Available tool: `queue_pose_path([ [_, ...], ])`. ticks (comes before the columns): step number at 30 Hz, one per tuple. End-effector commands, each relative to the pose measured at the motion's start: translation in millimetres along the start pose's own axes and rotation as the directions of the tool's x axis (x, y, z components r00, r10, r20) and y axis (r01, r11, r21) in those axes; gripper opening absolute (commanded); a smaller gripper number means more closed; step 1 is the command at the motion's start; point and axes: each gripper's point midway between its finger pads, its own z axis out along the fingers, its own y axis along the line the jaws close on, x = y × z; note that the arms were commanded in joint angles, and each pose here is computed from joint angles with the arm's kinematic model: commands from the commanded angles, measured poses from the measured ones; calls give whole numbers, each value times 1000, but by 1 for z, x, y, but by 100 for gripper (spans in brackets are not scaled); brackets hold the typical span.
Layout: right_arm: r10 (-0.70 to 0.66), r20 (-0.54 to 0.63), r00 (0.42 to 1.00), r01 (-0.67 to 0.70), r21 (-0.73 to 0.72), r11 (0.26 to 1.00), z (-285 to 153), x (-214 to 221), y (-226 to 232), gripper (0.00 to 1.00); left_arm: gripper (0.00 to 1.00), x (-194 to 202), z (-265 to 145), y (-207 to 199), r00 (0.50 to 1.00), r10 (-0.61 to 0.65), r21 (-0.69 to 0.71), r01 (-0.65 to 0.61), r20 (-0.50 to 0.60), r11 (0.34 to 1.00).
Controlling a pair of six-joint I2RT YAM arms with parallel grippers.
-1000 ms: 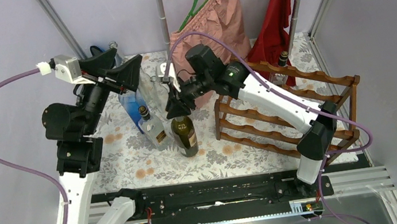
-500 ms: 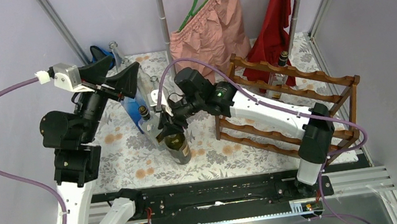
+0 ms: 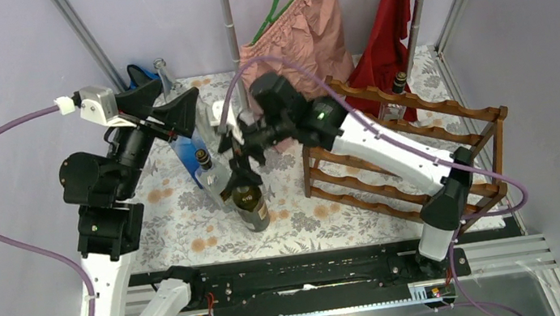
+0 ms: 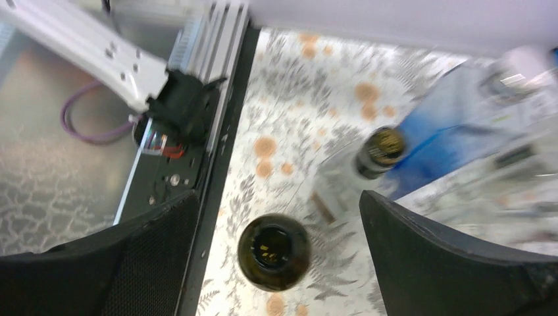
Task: Put the wine bottle on the wine rack
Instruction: Place the wine bottle at the center of the board.
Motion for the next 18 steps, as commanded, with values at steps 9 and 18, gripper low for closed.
queue_pose_path([
  [9,160,73,984,-175,534,828,-215,-28,-123,99,92,3,21,0,995,-94,18,93,19,995],
  [18,404,161,900,-302,899,316,-373,79,-167,81,91,21,39,3,991,-136,33,136,-20,990],
])
